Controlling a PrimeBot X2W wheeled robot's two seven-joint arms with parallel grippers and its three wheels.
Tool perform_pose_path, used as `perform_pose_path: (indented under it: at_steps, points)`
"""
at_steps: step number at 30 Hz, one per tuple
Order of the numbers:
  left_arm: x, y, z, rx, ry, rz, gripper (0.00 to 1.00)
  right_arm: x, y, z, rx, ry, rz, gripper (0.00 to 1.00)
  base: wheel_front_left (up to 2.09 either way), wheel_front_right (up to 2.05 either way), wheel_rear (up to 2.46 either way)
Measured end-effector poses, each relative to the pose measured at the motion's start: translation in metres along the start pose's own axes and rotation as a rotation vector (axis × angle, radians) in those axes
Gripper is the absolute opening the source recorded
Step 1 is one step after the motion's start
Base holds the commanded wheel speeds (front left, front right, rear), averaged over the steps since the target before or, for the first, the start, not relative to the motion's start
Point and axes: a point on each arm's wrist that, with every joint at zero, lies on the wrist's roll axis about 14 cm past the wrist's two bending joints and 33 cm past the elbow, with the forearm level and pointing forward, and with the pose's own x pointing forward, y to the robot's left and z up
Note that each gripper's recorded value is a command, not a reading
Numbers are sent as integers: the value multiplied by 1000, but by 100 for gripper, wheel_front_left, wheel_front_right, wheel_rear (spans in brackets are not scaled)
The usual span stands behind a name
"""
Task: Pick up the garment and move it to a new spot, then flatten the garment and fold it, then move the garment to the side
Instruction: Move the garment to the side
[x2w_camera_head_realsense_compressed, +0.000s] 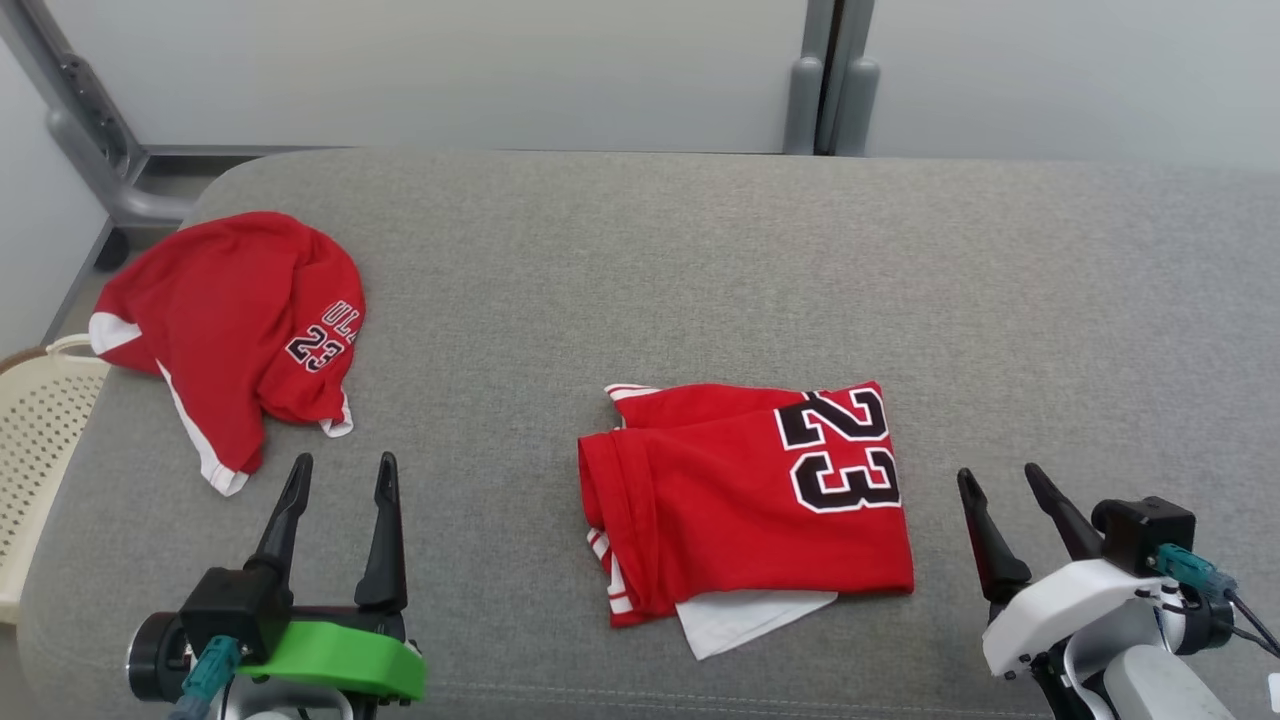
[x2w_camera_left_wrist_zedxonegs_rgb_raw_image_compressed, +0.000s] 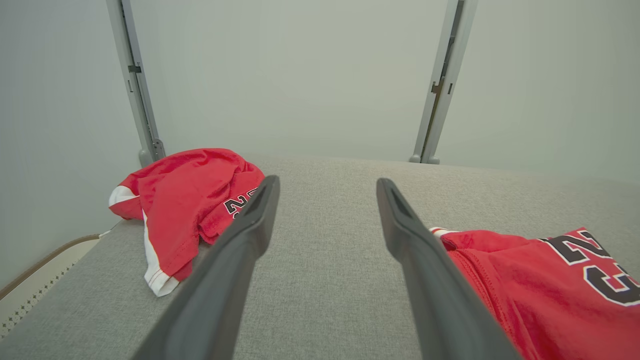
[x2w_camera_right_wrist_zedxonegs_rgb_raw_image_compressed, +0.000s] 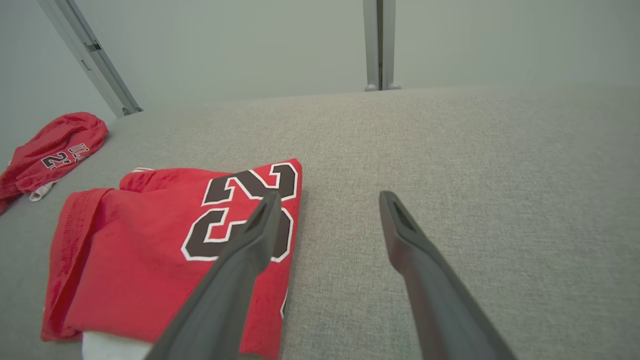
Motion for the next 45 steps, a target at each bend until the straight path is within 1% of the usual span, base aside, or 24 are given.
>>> perform_pose_path:
  at_steps: [6, 12, 18, 19, 20, 21, 26, 33, 39, 45]
  points:
    - [0, 6, 0, -9, -2, 26, 100, 31, 21, -29, 15, 125, 89, 100, 0, 0, 0]
    - [-4, 15, -6, -25, 16, 64, 100, 55, 28, -56, 36, 236, 121, 100, 0, 0, 0]
    - [-10, 31, -6, -19, 20, 121, 100, 66, 43, -86, 75, 363, 161, 100, 0, 0, 0]
    - [-11, 33, -6, -18, 21, 127, 100, 67, 46, -90, 84, 380, 167, 84, 0, 0, 0]
    - [-11, 34, -6, -18, 23, 132, 100, 69, 48, -91, 92, 384, 173, 27, 0, 0, 0]
    - [-11, 36, -7, -17, 23, 138, 100, 72, 49, -91, 94, 384, 178, 0, 0, 0, 0]
    - [-8, 37, -8, -13, 26, 141, 100, 79, 44, -85, 112, 350, 167, 0, 0, 0, 0]
    - [7, 16, -9, -14, 21, 65, 100, 73, 20, -63, 98, 261, 123, 0, 0, 0, 0]
    - [26, -12, -12, -20, 20, -34, 100, 51, -8, -50, 27, 206, 75, 0, 0, 0, 0]
    - [45, -46, -18, -28, 25, -150, 100, 31, -36, -25, -54, 124, 9, 0, 0, 0, 0]
